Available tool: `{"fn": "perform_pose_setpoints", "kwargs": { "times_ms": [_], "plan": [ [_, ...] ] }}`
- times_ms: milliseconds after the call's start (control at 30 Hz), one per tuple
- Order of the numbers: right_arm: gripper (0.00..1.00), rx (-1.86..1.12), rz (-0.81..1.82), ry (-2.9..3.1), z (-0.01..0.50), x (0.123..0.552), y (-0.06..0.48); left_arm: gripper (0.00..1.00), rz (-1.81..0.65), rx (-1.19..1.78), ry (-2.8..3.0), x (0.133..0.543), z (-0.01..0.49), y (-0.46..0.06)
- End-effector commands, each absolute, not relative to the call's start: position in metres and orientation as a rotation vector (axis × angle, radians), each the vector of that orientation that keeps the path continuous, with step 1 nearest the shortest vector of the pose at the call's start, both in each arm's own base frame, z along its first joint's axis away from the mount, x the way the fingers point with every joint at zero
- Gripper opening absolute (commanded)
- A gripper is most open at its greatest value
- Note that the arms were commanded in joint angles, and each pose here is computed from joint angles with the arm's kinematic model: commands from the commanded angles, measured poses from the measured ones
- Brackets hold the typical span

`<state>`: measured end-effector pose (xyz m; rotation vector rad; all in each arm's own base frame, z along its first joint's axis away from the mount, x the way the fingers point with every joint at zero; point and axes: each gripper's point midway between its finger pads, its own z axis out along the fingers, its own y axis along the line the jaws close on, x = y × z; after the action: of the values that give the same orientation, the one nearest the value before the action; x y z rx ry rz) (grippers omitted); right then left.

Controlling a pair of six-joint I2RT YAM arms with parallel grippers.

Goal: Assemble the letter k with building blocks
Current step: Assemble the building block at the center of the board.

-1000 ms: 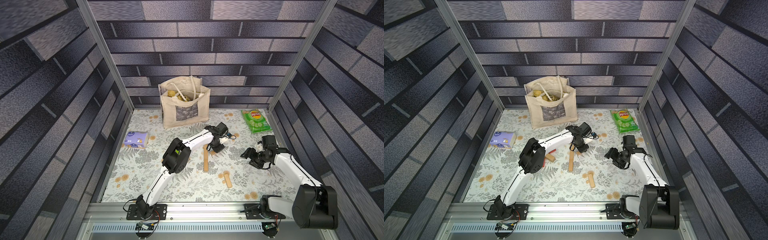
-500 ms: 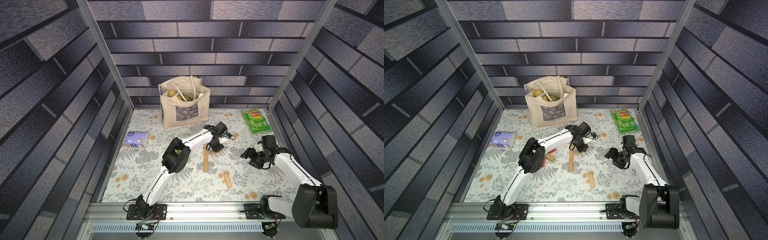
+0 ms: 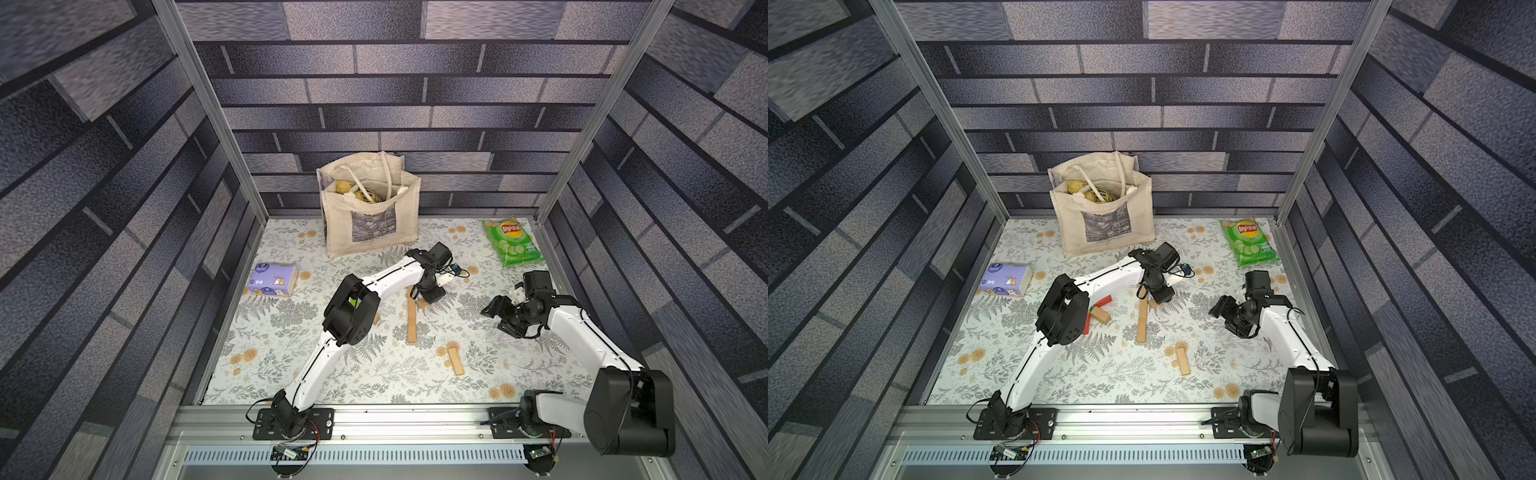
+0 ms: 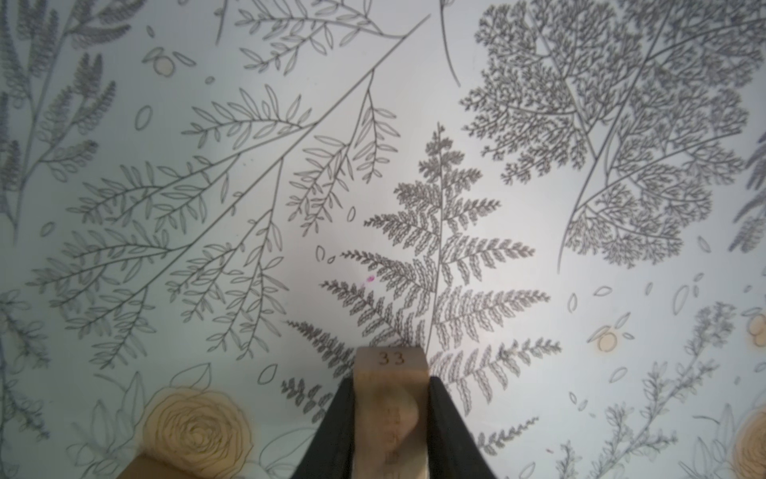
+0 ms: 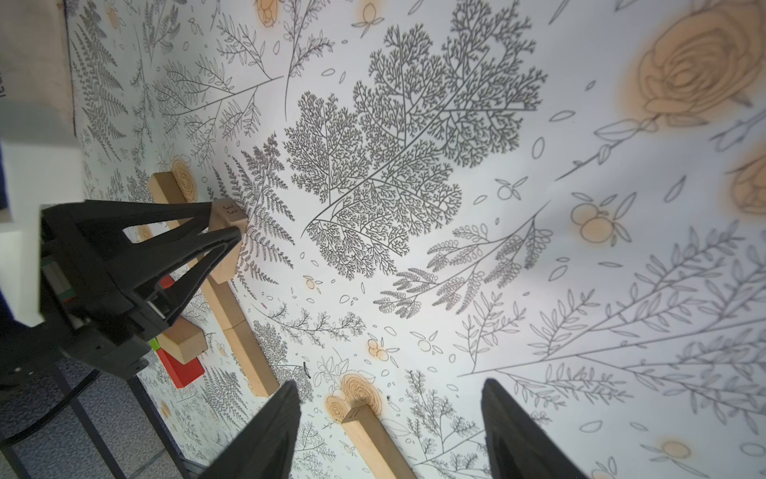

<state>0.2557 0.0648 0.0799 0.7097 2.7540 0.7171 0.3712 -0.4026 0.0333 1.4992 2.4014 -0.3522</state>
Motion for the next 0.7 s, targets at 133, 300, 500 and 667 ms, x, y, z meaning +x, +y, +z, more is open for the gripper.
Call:
{"fn": "perform_pose_setpoints", "kwargs": {
  "times_ms": [133, 300, 500, 667],
  "plan": [
    [0.71, 0.724, 0.733, 2.749, 0.0773, 0.2573, 0.0651, 0.29, -0.346, 1.520, 2.384, 0.3693, 0.0487, -0.3956],
    [0.71, 0.721, 0.736, 2.749, 0.0778, 0.2591, 0.0654, 0.29, -0.348, 1.520, 2.384, 0.3692, 0.0487, -0.3955],
    [0.71, 0.720, 0.739, 2.750, 0.0775, 0.2605, 0.0659, 0.29, -0.344, 1.516, 2.390, 0.3702, 0.0481, -0.3920],
    [0.71, 0.719, 0.739, 2.746, 0.0784, 0.2615, 0.0656, 0.29, -0.343, 1.512, 2.390, 0.3711, 0.0485, -0.3915]
  ]
}}
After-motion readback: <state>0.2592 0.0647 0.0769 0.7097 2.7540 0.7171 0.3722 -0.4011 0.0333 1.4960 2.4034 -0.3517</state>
